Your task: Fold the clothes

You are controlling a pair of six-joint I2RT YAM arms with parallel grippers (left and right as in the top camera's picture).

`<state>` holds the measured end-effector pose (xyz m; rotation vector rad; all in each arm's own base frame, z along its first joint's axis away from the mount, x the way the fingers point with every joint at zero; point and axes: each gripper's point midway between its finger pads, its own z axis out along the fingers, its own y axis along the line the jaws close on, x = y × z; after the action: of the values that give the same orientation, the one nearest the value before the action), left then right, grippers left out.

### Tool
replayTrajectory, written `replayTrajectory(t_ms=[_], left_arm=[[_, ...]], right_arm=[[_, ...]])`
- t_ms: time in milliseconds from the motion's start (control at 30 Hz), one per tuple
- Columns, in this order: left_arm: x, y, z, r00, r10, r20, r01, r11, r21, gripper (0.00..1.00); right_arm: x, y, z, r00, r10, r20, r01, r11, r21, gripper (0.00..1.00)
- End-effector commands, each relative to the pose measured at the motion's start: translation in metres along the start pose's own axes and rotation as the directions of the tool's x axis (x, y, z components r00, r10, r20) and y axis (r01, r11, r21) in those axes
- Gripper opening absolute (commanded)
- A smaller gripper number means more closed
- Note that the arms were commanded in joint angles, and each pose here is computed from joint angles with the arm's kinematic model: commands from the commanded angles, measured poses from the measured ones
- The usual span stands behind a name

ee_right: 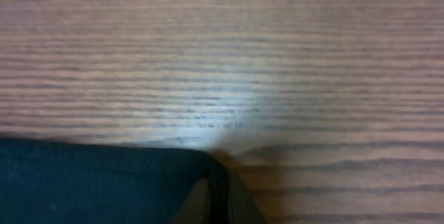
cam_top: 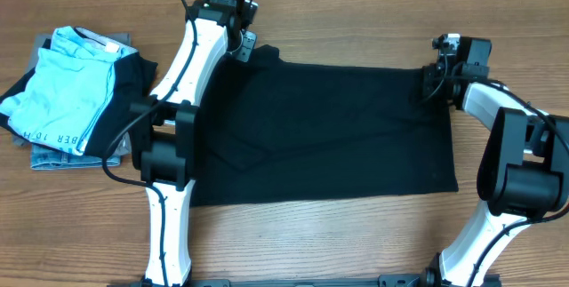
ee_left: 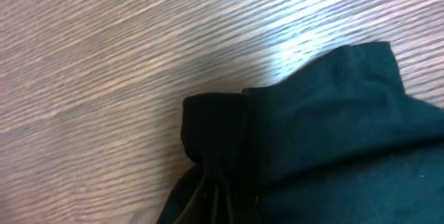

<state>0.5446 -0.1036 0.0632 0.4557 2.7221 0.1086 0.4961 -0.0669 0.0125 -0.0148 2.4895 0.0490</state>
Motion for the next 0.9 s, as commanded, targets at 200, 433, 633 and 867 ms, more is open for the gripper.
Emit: replayTrajectory(t_ms=[200,433,633,867], left_arm=[[-0.026,0.033,-0.070,0.995,-0.050,0.081,0.053,0.998,-0.033,0.04],[-0.012,0.036,-0.106,0.998,-0.067,0.013,0.067,0.997,-0.026,0.04],[0.021,0.040,-0.112,0.981,-0.156,-0.114,0.154,0.988,-0.028,0.04],[0.063,0.048,-0.120,0.902,-0.340,-0.266,0.340,0.939,-0.046,0.04]], right_arm=[[-0.056,-0.001,-0.045,0.994,-0.007,0.111,0.007,1.000,0.001,0.04],[-0.080,0.017,-0.082,0.982,-0.021,0.185,0.036,0.996,-0.076,0.04],[-0.071,0.027,-0.092,0.988,-0.037,0.147,0.054,0.991,-0.119,0.04],[-0.053,0.034,-0.110,0.998,-0.022,0.064,0.032,0.989,-0.147,0.04]])
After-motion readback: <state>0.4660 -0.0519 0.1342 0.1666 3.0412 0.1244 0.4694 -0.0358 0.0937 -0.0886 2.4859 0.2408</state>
